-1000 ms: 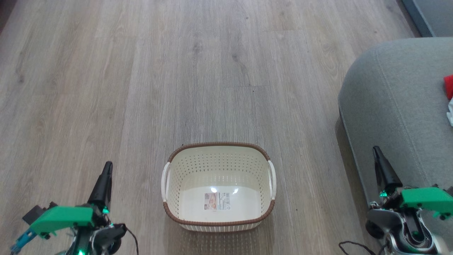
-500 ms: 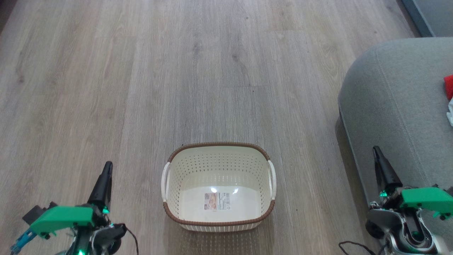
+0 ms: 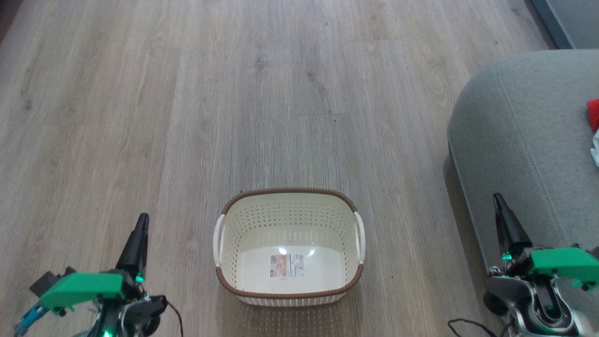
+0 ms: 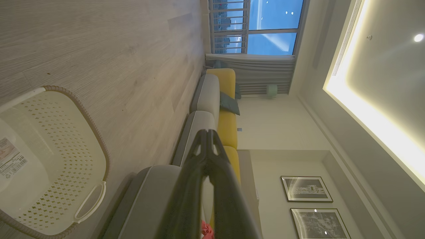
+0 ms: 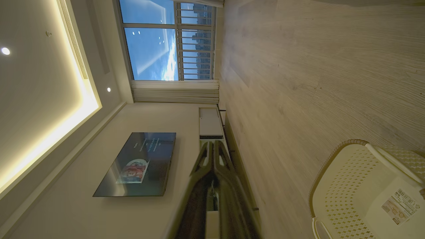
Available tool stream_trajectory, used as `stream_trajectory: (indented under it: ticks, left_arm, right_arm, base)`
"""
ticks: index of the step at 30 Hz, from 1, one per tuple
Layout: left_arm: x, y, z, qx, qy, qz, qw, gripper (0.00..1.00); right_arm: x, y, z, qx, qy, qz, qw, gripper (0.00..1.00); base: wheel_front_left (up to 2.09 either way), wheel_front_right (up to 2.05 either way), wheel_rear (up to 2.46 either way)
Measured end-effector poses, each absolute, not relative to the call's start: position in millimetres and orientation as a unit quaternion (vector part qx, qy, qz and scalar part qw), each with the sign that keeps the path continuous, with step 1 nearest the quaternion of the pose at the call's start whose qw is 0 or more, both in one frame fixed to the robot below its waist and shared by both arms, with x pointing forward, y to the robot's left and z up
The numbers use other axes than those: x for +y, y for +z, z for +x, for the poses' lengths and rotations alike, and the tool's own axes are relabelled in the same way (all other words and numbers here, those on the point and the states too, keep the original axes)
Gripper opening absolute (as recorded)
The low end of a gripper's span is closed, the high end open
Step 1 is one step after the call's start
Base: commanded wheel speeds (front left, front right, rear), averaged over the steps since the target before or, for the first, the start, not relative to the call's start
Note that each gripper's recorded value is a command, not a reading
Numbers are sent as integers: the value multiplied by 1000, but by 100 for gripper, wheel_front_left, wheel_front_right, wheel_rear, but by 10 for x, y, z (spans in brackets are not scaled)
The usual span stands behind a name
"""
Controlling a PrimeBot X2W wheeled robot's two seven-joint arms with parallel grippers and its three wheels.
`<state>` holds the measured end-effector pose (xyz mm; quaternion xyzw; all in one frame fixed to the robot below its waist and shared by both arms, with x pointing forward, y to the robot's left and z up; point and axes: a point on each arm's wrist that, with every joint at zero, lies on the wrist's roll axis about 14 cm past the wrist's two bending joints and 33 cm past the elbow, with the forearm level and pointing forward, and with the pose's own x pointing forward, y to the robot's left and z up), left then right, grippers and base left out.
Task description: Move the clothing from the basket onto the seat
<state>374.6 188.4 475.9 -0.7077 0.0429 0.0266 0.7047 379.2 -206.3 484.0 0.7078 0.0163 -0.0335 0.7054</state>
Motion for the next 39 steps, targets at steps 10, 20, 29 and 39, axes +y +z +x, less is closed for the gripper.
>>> stream_trajectory:
  ticks: [10,20,29,39]
  left_arm:
    - [1885,4760,3746,43,27,-708,705,0]
    - [1885,4760,3746,43,27,-708,705,0]
    - [1885,4760,3746,43,27,-708,705,0]
    - [1885,4760,3746,43,27,-708,705,0]
  right_arm:
    - [-2063,4840,3791,16,-34,708,705,0]
    - [-2063,4840,3791,16,-34,708,705,0]
    - [-2063,4841,3792,16,-33,708,705,0]
    - [-2063,4841,3792,16,-33,708,705,0]
  base:
    - [0,0,0]
    - [0,0,0]
    - [0,0,0]
    - [0,0,0]
